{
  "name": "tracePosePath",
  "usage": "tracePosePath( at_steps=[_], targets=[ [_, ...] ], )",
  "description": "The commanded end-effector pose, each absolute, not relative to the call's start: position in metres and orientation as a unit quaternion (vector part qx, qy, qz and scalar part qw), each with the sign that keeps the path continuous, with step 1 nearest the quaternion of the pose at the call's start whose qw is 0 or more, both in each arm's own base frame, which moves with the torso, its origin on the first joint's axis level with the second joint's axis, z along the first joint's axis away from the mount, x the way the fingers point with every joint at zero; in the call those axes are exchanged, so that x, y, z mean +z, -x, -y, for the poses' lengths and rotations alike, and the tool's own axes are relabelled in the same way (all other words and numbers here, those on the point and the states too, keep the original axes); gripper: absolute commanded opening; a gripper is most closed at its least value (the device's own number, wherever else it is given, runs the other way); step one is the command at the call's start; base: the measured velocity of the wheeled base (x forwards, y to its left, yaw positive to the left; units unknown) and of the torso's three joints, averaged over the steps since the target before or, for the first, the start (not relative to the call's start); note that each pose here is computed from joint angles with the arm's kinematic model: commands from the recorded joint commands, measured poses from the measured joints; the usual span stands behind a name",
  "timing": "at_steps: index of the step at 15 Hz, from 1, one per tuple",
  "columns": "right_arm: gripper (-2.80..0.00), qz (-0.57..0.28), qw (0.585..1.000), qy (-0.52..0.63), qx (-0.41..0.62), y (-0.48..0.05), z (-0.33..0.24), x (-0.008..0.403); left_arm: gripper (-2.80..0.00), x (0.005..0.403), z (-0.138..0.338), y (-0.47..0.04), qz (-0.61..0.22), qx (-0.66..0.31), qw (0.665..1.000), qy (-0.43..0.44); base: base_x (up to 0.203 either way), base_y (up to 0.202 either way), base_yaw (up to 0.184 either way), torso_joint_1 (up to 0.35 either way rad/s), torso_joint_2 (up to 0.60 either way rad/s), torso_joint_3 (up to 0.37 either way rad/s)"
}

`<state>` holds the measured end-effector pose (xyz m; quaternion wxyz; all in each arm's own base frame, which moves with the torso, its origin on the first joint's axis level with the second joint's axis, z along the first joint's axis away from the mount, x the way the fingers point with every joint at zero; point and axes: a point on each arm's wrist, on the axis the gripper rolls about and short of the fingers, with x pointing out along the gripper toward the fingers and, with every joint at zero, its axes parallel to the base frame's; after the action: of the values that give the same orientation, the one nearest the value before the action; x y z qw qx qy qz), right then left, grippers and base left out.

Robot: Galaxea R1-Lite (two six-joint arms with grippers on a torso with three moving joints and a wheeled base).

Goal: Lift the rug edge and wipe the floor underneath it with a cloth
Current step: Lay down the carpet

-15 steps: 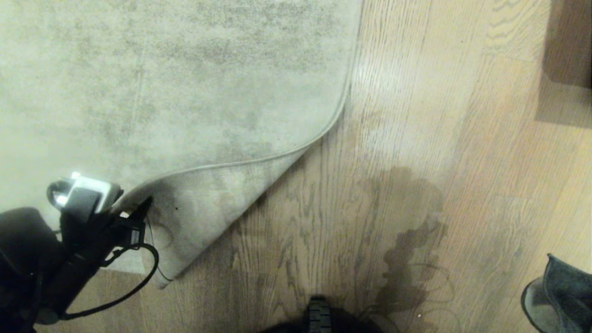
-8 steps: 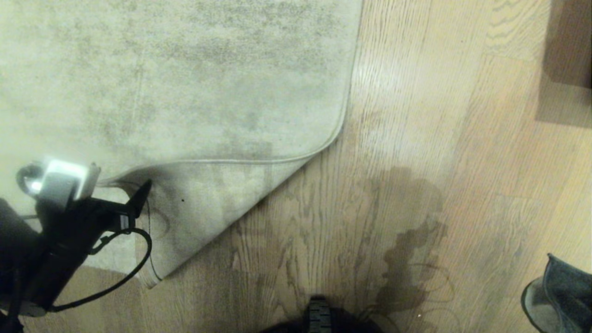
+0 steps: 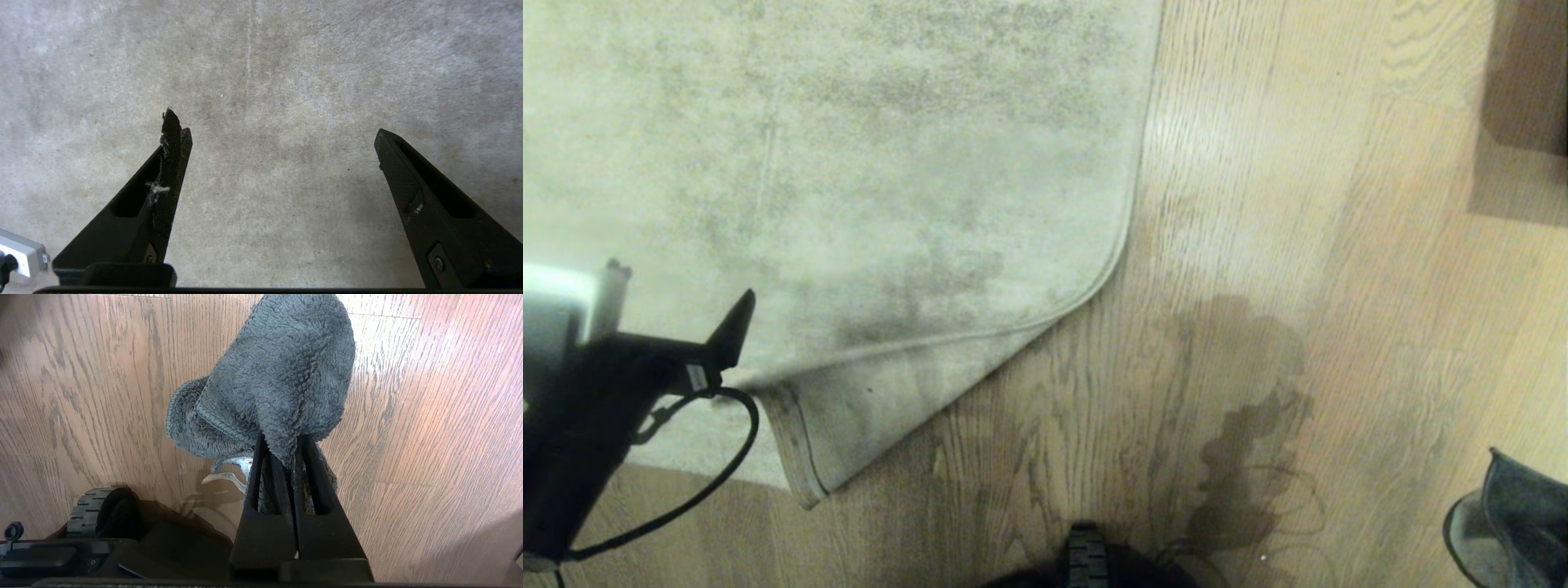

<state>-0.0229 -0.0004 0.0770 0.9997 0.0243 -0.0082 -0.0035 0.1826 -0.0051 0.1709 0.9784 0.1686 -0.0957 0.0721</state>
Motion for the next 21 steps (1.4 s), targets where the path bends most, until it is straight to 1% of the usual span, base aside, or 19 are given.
tracePosePath(
  at_steps=[1,6,10,14,15,18,21],
  targets=[
    [-2.80,0.008,1.000,-0.024,-0.003,0.023,0.000,0.077,0.00,0.178,0.005,-0.168,0.124,0.076,0.976,-0.165,0.000,0.000,0.000,0.000,0.00,0.000],
    [-2.80,0.008,1.000,-0.024,-0.003,0.023,0.000,0.077,0.00,0.157,0.004,-0.152,0.080,0.063,0.983,-0.152,0.000,0.000,0.000,0.000,0.00,0.000],
    [-2.80,0.008,1.000,-0.024,-0.004,0.023,0.000,0.077,0.00,0.145,0.009,-0.158,0.038,0.035,0.987,-0.151,0.000,0.000,0.000,0.000,0.00,0.000],
    [-2.80,0.008,1.000,-0.024,-0.004,0.023,0.000,0.077,0.00,0.131,0.024,-0.168,0.000,-0.013,0.991,-0.135,0.000,0.000,0.000,0.000,0.00,0.000],
    [-2.80,0.008,1.000,-0.024,-0.003,0.023,0.000,0.077,-2.80,0.128,0.027,-0.170,-0.008,-0.020,0.991,-0.133,0.000,0.000,0.000,0.000,0.00,0.000],
    [-2.80,0.008,1.000,-0.025,-0.004,0.023,0.000,0.077,-2.80,0.120,0.039,-0.171,-0.027,-0.058,0.992,-0.109,0.000,0.000,0.000,0.000,0.00,0.000],
    [-2.80,0.008,1.000,-0.025,-0.003,0.023,0.000,0.077,-2.80,0.118,0.050,-0.169,-0.029,-0.088,0.992,-0.090,0.000,0.000,0.000,0.000,0.00,0.000]
  ],
)
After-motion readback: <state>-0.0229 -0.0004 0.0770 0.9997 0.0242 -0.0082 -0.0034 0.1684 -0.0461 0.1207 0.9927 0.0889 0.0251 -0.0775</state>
